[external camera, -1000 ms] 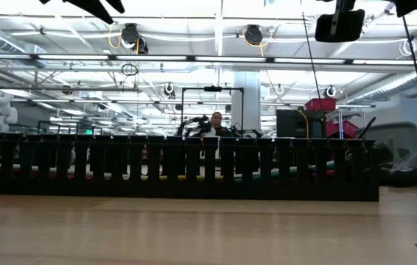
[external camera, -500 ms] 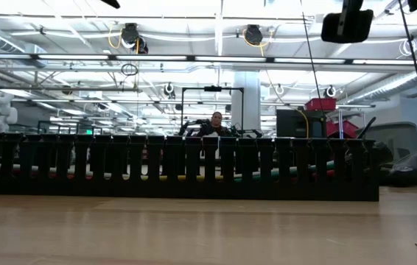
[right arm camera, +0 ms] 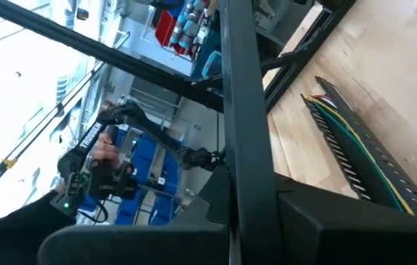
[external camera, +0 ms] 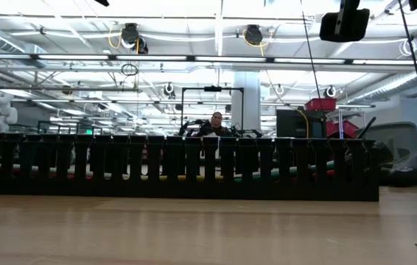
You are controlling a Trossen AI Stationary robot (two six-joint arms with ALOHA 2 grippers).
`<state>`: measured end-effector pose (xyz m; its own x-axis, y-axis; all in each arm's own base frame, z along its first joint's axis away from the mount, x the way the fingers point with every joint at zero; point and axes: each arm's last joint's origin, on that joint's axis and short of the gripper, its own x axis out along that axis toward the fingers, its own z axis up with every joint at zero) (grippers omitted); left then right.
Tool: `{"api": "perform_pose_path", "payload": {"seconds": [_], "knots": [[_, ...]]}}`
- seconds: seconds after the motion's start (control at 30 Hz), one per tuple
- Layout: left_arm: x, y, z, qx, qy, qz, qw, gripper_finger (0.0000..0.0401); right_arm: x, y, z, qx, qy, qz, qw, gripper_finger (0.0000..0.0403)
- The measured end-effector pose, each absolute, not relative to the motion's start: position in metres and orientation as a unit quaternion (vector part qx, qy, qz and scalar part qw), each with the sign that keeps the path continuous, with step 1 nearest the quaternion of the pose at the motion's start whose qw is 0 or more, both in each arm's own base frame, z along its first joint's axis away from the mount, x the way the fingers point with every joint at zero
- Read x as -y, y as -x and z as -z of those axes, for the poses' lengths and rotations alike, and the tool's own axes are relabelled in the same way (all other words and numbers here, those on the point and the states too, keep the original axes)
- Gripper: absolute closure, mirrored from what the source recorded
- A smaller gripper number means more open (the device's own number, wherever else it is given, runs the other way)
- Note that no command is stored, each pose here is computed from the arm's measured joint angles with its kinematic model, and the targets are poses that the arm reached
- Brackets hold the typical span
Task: Ziptie cables
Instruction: Close the black cable duct
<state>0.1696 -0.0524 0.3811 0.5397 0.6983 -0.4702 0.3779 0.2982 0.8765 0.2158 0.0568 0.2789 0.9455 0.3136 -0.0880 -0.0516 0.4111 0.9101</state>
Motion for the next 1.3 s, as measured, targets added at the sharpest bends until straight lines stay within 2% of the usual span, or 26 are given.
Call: {"api": "perform_pose_path", "payload": {"seconds": [0.33,0.63,0.93,1.3], "knots": [[0.049,-0.171,-0.384,-0.46,-0.59,-0.167,0.643,0.0201,-0.062,-0.218,-0.277,-0.101,-0.548,-0.075,0.827,0.0403],[0.052,-0.177,-0.383,-0.452,-0.582,-0.169,0.655,0.0201,-0.061,-0.22,-0.284,-0.059,-0.548,-0.08,0.831,0.0403],[0.057,-0.189,-0.382,-0.437,-0.572,-0.174,0.672,0.0201,-0.066,-0.234,-0.273,-0.068,-0.569,-0.076,0.816,0.0403],[0.059,-0.201,-0.374,-0.453,-0.589,-0.18,0.645,0.0201,-0.071,-0.238,-0.275,-0.044,-0.585,-0.104,0.803,0.0403]]}}
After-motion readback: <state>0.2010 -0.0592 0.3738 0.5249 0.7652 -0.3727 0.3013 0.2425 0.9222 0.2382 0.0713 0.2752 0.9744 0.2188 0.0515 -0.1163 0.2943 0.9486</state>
